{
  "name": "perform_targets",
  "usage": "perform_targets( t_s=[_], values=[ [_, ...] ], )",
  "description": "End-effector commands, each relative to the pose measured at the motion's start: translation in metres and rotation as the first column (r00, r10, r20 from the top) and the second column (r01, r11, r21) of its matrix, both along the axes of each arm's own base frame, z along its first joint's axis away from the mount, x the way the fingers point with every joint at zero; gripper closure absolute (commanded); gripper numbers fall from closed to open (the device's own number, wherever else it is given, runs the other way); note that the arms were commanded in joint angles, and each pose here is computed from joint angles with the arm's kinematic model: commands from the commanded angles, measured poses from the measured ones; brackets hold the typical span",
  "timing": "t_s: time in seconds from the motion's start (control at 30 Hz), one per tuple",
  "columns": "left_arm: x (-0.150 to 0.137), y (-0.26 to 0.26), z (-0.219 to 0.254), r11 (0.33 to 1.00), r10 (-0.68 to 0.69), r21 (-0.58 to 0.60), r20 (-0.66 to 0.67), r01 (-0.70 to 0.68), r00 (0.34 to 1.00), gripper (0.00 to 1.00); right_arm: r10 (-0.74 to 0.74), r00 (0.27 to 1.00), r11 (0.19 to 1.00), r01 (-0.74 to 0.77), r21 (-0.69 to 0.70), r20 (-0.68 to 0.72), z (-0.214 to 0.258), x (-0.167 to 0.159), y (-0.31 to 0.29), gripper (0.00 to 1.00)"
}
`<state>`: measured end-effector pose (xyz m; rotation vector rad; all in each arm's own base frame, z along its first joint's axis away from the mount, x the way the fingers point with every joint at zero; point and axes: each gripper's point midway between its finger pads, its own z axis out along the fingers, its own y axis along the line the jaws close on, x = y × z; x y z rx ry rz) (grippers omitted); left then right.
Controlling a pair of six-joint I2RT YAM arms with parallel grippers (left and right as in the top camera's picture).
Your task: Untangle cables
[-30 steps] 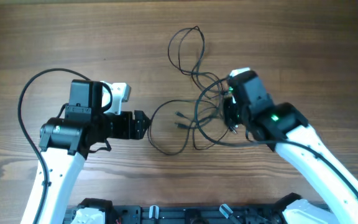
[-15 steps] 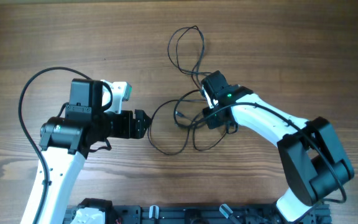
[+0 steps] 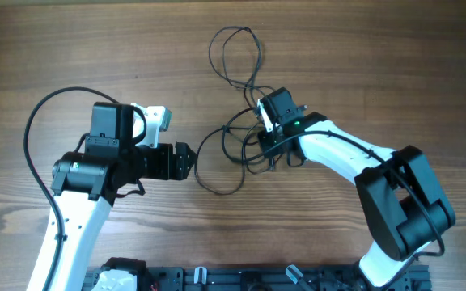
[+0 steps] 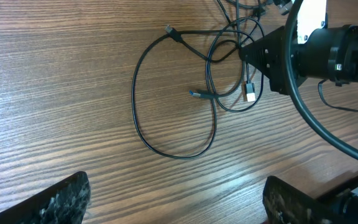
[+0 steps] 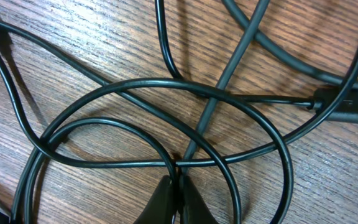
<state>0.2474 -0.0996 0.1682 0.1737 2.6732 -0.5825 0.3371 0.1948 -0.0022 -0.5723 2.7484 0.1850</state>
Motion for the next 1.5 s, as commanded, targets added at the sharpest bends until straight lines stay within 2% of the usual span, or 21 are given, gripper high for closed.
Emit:
perform_targets(
  t_s=[0.0, 0.17, 0.23, 0.3, 0.4, 0.47, 0.6, 0.63, 0.67, 0.7, 0.77, 0.8, 0.87, 0.9, 0.97, 1.0, 1.1, 1.2, 1.27, 1.3, 1.47],
  values=[
    [0.002, -0.004, 0.006, 1.0, -0.027, -0.008, 0.021, 0.028, 0.999, 0.09, 0.032, 0.999, 0.997, -0.029, 0.07, -0.034, 0.014, -0.006, 0.014, 0.96],
    [0.002, -0.004, 0.006, 1.0, -0.027, -0.008, 0.021, 0.028, 0.999, 0.1, 0.016, 0.968, 0.974, -0.071, 0.214, 0.25, 0.149, 0.027, 0.033, 0.96],
    [0.002, -0.004, 0.006, 1.0, -0.027, -0.008, 0.021, 0.028, 0.999, 0.09, -0.016, 0.909, 0.949, -0.117, 0.292, 0.417, 0.222, 0.03, 0.035, 0.96],
    [0.002, -0.004, 0.006, 1.0, -0.027, -0.008, 0.022, 0.028, 0.999, 0.1, -0.062, 0.831, 0.923, -0.164, 0.349, 0.552, 0.282, 0.026, 0.031, 0.96],
    [0.002, -0.004, 0.006, 1.0, -0.027, -0.008, 0.021, 0.028, 0.999, 0.09, -0.15, 0.724, 0.912, -0.162, 0.377, 0.673, 0.338, 0.021, 0.014, 0.96],
    [0.002, -0.004, 0.006, 1.0, -0.027, -0.008, 0.021, 0.028, 0.999, 0.07, -0.251, 0.602, 0.906, -0.129, 0.402, 0.758, 0.386, 0.015, -0.01, 0.96],
    [0.002, -0.004, 0.005, 0.999, -0.033, -0.005, 0.023, 0.033, 0.999, 0.07, -0.429, 0.356, 0.881, -0.039, 0.471, 0.83, 0.46, -0.006, -0.062, 0.96],
    [0.002, -0.004, 0.005, 0.999, -0.033, -0.005, 0.024, 0.033, 0.999, 0.07, -0.441, 0.317, 0.883, -0.01, 0.469, 0.839, 0.468, -0.012, -0.073, 0.96],
    [0.002, -0.004, 0.006, 0.999, -0.033, -0.006, 0.024, 0.033, 0.999, 0.07, -0.447, 0.314, 0.884, 0.011, 0.468, 0.838, 0.467, -0.014, -0.078, 0.96],
    [0.002, -0.004, 0.006, 0.999, -0.033, -0.006, 0.024, 0.033, 0.999, 0.07, -0.437, 0.335, 0.891, 0.038, 0.452, 0.834, 0.458, -0.014, -0.081, 0.95],
    [0.002, -0.004, 0.006, 0.999, -0.033, -0.006, 0.024, 0.033, 0.999, 0.06, -0.378, 0.449, 0.921, 0.095, 0.377, 0.809, 0.419, -0.01, -0.078, 0.85],
    [0.002, -0.004, 0.005, 0.999, -0.033, -0.005, 0.024, 0.033, 0.999, 0.07, -0.356, 0.524, 0.931, 0.133, 0.339, 0.774, 0.392, -0.006, -0.076, 0.8],
    [0.002, -0.004, 0.006, 0.999, -0.033, -0.006, 0.025, 0.033, 0.999, 0.06, -0.293, 0.695, 0.956, 0.196, 0.22, 0.656, 0.323, 0.002, -0.068, 0.64],
    [0.002, -0.003, 0.005, 1.0, -0.031, -0.001, 0.026, 0.031, 0.999, 0.06, -0.255, 0.756, 0.967, 0.189, 0.172, 0.603, 0.297, 0.004, -0.062, 0.55],
    [0.006, 0.003, 0.004, 0.999, -0.014, 0.032, 0.036, 0.013, 0.999, 0.06, -0.148, 0.878, 0.989, 0.126, 0.078, 0.455, 0.235, 0.011, -0.039, 0.44],
    [0.008, 0.004, 0.004, 0.999, -0.009, 0.041, 0.048, 0.007, 0.999, 0.07, -0.08, 0.914, 0.997, 0.069, 0.041, 0.398, 0.207, 0.016, -0.027, 0.41],
    [0.012, 0.003, 0.007, 0.999, -0.009, 0.035, 0.066, 0.007, 0.998, 0.07, 0.055, 0.955, 0.997, -0.066, 0.027, 0.291, 0.156, 0.025, 0.002, 0.37],
    [0.013, 0.003, 0.007, 0.999, -0.003, 0.032, 0.065, 0.001, 0.998, 0.07, 0.165, 0.966, 0.966, -0.198, 0.163, 0.199, 0.121, 0.024, 0.042, 0.42],
    [0.013, 0.003, 0.006, 0.999, -0.003, 0.032, 0.061, 0.001, 0.998, 0.07, 0.198, 0.968, 0.941, -0.231, 0.246, 0.152, 0.103, 0.025, 0.057, 0.52],
    [0.014, 0.003, 0.005, 0.999, -0.003, 0.033, 0.058, 0.001, 0.998, 0.07, 0.202, 0.971, 0.94, -0.229, 0.254, 0.128, 0.093, 0.024, 0.058, 0.53],
    [0.015, 0.003, -0.001, 0.999, -0.004, 0.036, 0.035, 0.002, 0.999, 0.07, 0.229, 0.971, 0.947, -0.237, 0.218, 0.065, 0.065, 0.02, 0.052, 0.47]
  ],
)
